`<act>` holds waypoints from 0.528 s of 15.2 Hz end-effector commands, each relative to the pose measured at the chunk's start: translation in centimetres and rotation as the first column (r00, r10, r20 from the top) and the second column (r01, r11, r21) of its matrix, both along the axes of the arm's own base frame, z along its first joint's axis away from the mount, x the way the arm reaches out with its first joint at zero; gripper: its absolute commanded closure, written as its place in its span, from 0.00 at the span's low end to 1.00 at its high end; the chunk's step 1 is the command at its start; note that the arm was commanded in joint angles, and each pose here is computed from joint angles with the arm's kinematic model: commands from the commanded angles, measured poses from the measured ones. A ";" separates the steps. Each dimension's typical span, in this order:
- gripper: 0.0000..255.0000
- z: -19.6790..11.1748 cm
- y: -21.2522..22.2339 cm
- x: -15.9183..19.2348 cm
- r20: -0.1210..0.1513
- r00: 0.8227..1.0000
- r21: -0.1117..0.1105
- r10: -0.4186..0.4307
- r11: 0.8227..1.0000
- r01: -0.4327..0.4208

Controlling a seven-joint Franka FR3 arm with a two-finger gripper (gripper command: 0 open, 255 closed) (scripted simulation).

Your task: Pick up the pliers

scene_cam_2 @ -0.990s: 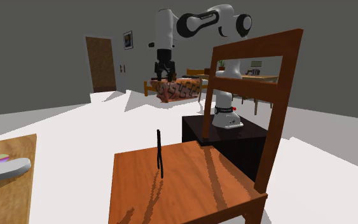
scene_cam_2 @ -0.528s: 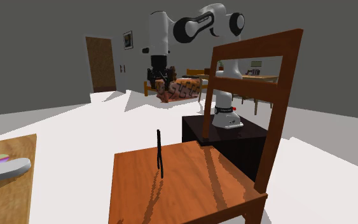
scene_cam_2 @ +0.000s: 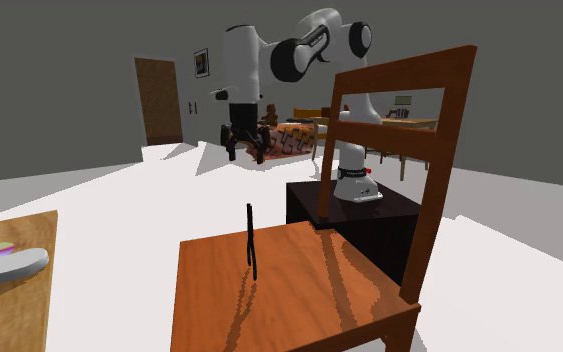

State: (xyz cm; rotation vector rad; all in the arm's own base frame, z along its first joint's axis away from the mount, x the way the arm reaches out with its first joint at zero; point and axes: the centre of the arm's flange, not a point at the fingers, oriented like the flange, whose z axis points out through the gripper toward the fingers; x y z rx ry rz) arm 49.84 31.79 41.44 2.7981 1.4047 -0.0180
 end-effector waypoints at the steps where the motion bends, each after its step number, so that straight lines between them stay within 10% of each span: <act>1: 0.00 -1.1 2.6 0.6 -0.003 0.998 -0.005 0.055 0.998 -0.055; 8: 0.00 -5.2 11.2 0.5 -0.017 0.970 -0.024 0.243 0.970 -0.244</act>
